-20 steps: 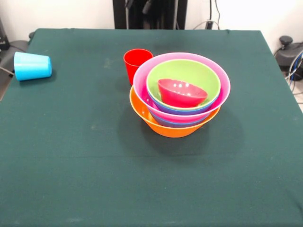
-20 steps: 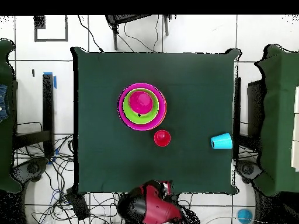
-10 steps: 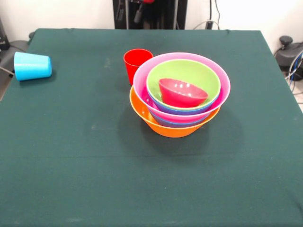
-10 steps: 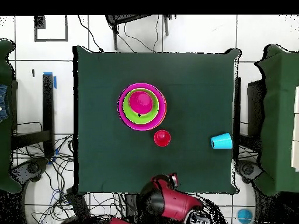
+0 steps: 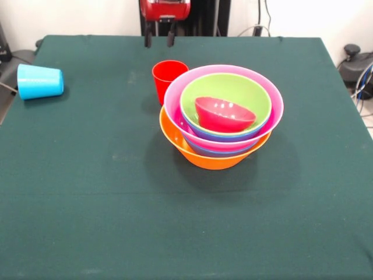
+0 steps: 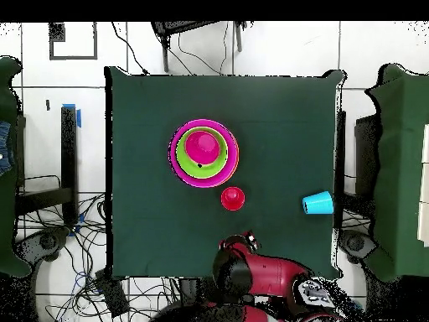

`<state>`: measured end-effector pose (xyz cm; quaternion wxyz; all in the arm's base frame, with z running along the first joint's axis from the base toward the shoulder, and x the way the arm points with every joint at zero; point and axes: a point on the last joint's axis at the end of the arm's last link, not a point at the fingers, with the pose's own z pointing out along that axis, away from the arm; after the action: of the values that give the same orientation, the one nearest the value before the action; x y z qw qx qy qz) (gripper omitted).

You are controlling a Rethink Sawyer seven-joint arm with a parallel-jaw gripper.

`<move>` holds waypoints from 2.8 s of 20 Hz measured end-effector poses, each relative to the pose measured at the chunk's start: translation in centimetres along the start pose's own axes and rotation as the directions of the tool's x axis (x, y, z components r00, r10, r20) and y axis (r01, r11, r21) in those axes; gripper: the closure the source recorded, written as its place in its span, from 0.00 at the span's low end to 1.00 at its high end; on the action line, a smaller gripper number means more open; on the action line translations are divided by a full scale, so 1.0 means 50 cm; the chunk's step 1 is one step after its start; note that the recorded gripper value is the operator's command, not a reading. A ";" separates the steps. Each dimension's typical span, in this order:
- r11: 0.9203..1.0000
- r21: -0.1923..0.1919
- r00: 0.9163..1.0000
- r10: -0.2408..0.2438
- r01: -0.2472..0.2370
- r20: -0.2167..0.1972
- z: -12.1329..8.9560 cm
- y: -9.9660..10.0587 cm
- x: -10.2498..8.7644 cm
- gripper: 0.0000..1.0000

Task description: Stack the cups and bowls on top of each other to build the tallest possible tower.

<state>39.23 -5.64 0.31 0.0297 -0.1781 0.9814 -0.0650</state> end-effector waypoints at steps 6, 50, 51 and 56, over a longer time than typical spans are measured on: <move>0.998 -0.063 0.999 -0.012 0.014 0.031 0.032 -0.018 -0.027 0.00; 0.999 -0.053 0.998 -0.006 0.009 0.060 -0.118 -0.001 -0.071 0.00; 0.999 -0.051 0.998 0.012 -0.009 0.061 -0.129 -0.005 -0.067 0.00; 0.996 -0.033 0.994 0.090 -0.088 0.069 -0.167 -0.036 -0.047 0.00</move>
<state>41.37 -5.49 8.92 0.0646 -0.1366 0.9876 -0.0428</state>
